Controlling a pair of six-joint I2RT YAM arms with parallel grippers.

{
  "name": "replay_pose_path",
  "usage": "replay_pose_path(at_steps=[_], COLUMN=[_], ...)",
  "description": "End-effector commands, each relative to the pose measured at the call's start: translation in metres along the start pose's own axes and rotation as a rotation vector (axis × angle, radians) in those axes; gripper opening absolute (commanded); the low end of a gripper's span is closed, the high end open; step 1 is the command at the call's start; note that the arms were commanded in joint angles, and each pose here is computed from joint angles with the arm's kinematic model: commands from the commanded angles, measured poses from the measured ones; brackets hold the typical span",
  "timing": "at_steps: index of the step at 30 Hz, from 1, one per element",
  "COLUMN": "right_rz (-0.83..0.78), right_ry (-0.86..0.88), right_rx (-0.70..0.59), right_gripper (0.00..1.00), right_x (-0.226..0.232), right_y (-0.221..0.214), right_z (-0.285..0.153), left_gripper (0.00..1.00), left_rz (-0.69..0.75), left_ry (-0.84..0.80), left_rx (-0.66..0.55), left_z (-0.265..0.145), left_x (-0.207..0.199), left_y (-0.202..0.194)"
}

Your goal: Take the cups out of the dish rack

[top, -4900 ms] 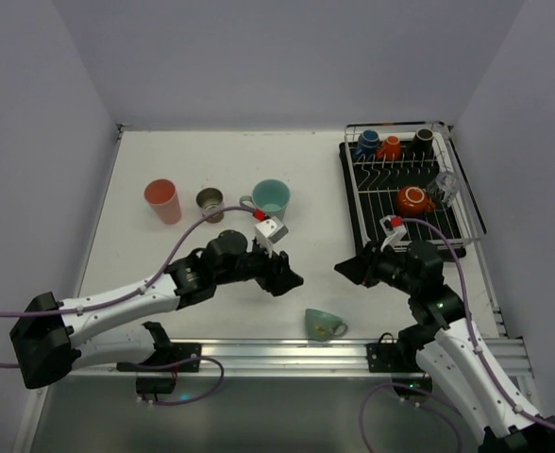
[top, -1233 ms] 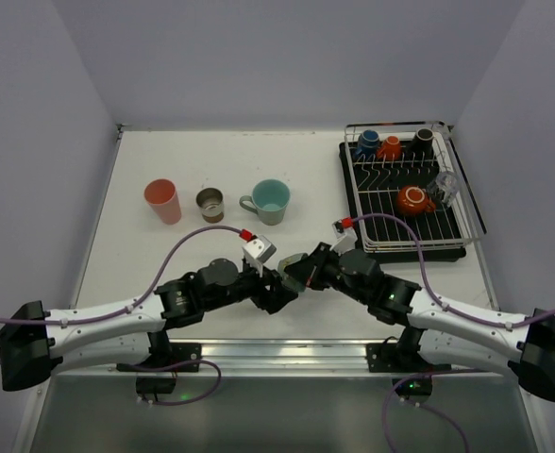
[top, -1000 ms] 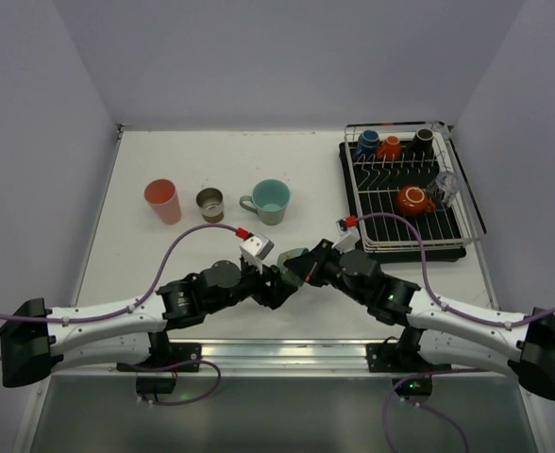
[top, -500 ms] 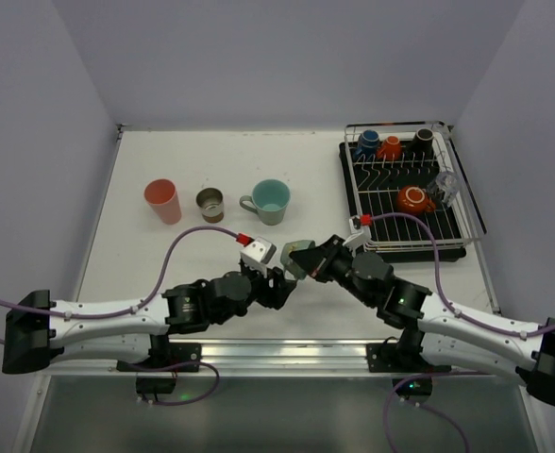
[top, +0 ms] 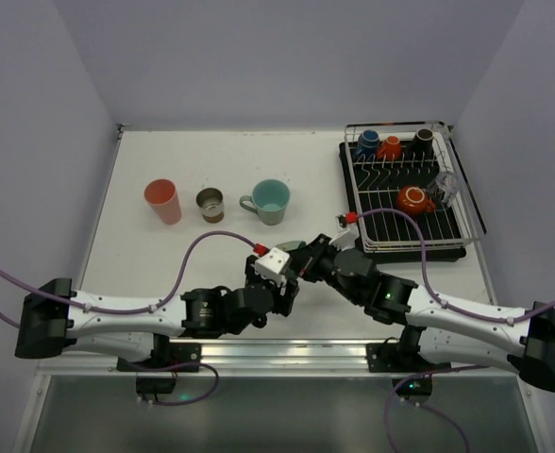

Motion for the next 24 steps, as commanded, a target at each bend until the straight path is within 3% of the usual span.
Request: replay_pose_path(at_steps=[1, 3, 8, 16, 24], right_rz=[0.096, 0.113, 0.139, 0.159, 0.175], right_ry=[0.104, 0.121, 0.140, 0.116, 0.078], right_rx=[-0.074, -0.075, -0.060, -0.054, -0.087], right_gripper=[0.00, 0.00, 0.00, 0.00, 0.00], right_x=[0.034, 0.036, 0.036, 0.024, 0.015], right_y=[0.014, 0.014, 0.010, 0.002, 0.003], right_z=[-0.002, -0.003, -0.005, -0.007, -0.011], left_gripper=[0.74, 0.68, 0.63, 0.60, 0.60], left_rz=[-0.108, -0.120, -0.139, -0.156, -0.124], left_ry=[0.115, 0.142, 0.184, 0.275, 0.229], left_rx=[-0.181, -0.194, -0.230, -0.313, -0.354], left_z=[0.004, 0.006, 0.007, -0.003, -0.025], left_x=[-0.008, -0.006, -0.006, 0.000, -0.017], left_y=[0.027, 0.026, 0.029, 0.028, 0.019])
Point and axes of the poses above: each gripper's point midway between its finger pads, its own z axis out along the fingers, its own x axis along the line the jaws close on, y = z × x, the point moved 10 cm from there along -z, back along the fingers, and after that the axes turned 13 degrees about -z, right-handed, at the moved point
